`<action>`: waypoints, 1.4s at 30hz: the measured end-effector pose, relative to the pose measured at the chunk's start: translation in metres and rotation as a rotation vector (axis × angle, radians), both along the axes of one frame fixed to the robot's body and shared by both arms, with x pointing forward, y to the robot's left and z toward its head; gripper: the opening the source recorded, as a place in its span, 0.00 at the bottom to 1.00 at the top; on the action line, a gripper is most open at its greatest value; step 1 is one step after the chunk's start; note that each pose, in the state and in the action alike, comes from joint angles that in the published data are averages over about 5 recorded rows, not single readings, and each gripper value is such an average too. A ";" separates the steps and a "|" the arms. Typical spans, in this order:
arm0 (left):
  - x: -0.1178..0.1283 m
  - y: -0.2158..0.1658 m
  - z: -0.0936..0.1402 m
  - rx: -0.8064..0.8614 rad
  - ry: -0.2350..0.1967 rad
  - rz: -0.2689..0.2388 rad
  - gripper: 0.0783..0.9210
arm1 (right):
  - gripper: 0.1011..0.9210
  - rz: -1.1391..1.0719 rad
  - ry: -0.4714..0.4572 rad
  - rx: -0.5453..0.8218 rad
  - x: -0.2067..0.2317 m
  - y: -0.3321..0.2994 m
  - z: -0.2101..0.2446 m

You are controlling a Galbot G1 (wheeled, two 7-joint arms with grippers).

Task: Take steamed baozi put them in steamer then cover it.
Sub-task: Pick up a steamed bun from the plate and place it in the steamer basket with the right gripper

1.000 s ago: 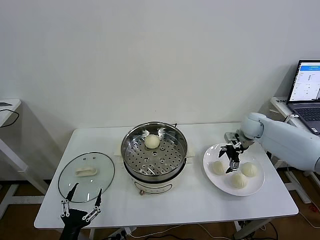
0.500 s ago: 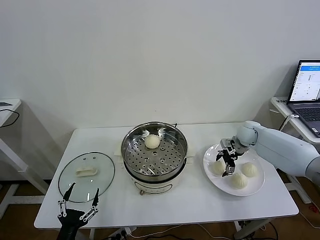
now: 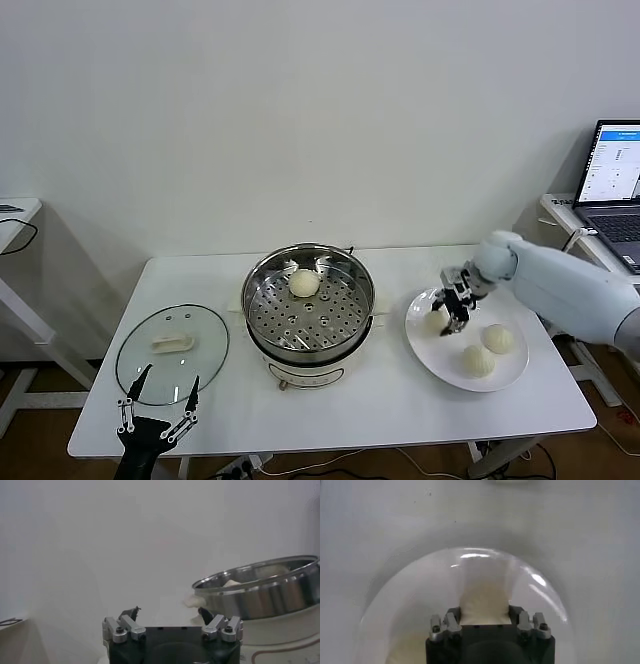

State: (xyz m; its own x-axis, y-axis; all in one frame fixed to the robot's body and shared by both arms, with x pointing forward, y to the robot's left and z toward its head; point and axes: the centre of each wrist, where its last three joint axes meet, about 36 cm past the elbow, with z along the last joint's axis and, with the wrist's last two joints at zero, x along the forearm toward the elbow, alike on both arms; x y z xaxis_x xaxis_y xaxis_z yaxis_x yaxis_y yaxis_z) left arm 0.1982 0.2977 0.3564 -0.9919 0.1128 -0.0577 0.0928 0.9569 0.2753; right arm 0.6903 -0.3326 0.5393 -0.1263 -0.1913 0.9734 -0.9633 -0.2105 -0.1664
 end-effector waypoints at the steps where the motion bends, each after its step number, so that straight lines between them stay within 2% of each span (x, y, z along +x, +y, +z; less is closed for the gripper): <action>1: 0.000 0.000 0.000 0.001 0.000 -0.001 0.88 | 0.65 0.017 -0.004 0.001 0.004 0.006 0.014; 10: 0.002 0.000 0.001 0.003 -0.006 -0.004 0.88 | 0.66 0.213 -0.045 0.000 0.021 0.104 0.143; 16: 0.004 0.002 0.001 0.006 -0.011 -0.002 0.88 | 0.65 0.328 -0.029 -0.006 0.008 0.183 0.176; 28: 0.007 0.005 -0.002 0.008 -0.013 0.009 0.88 | 0.65 0.398 0.006 -0.027 -0.029 0.295 0.148; 42: 0.007 0.008 -0.004 0.010 -0.014 0.022 0.88 | 0.63 0.384 -0.016 -0.058 -0.051 0.362 0.088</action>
State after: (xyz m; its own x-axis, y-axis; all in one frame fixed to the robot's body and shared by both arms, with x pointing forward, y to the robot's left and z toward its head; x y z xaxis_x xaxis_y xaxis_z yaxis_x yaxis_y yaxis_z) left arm 0.2057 0.3057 0.3526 -0.9933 0.0917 -0.0709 0.0679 0.9559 0.2856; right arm 0.6388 0.0299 0.6272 -0.0715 -0.1719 0.9825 -0.8102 -0.5645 -0.1577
